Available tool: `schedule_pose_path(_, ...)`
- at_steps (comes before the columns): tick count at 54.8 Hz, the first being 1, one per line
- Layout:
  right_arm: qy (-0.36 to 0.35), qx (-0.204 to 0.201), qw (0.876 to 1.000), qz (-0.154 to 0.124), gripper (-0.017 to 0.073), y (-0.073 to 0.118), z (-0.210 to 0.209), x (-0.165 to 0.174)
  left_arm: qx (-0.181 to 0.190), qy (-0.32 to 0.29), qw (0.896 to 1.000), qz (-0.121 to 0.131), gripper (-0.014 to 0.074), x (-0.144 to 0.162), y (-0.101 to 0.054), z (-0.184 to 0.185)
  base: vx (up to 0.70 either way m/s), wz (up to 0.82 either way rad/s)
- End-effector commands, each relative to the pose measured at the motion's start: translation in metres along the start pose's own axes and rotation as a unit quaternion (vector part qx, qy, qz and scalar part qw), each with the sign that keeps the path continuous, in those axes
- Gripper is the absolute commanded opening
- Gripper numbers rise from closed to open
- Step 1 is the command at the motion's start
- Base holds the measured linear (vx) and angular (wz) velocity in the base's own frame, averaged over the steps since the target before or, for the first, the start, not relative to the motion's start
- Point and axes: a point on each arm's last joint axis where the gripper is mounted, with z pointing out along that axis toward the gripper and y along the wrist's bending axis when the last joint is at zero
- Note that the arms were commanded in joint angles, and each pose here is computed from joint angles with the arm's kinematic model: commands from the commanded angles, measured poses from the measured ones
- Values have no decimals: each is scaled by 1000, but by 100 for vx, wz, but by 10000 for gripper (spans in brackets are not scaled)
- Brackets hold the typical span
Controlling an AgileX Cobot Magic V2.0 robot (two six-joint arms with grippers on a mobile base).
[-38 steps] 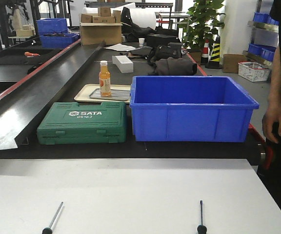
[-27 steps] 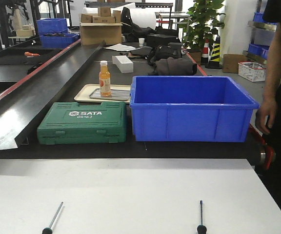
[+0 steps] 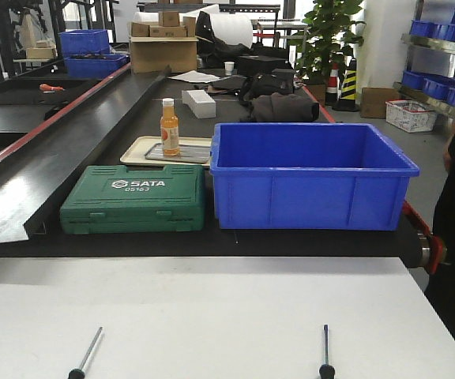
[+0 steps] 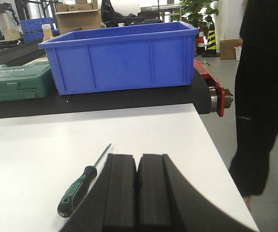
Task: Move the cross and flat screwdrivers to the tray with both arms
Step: 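Lower both grippers toward the two green-handled screwdrivers on the table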
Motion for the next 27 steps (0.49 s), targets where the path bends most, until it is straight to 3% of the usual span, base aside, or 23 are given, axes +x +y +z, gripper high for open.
schedule_pose_path(1, -37, 0, 999, -4, -8, 0, 0, -5, 12, -66, 998, -9, -6, -18, -2, -2, 0, 0)
schedule_pose_path(9, -52, -1, 999, -8, -8, 0, 0, -8, 18, -100, 995, -11, -6, -24, -3, -3, 0, 0)
schedule_pose_path(23, -86, -5, 996, -10, -8, 1, -1, -14, 33, -191, 981, -13, -4, -42, -6, -9, 0, 0)
schedule_pose_path(27, -126, -11, 992, 9, -8, 2, -2, -23, 34, -204, 978, -13, -1, -50, -7, -11, 0, 0)
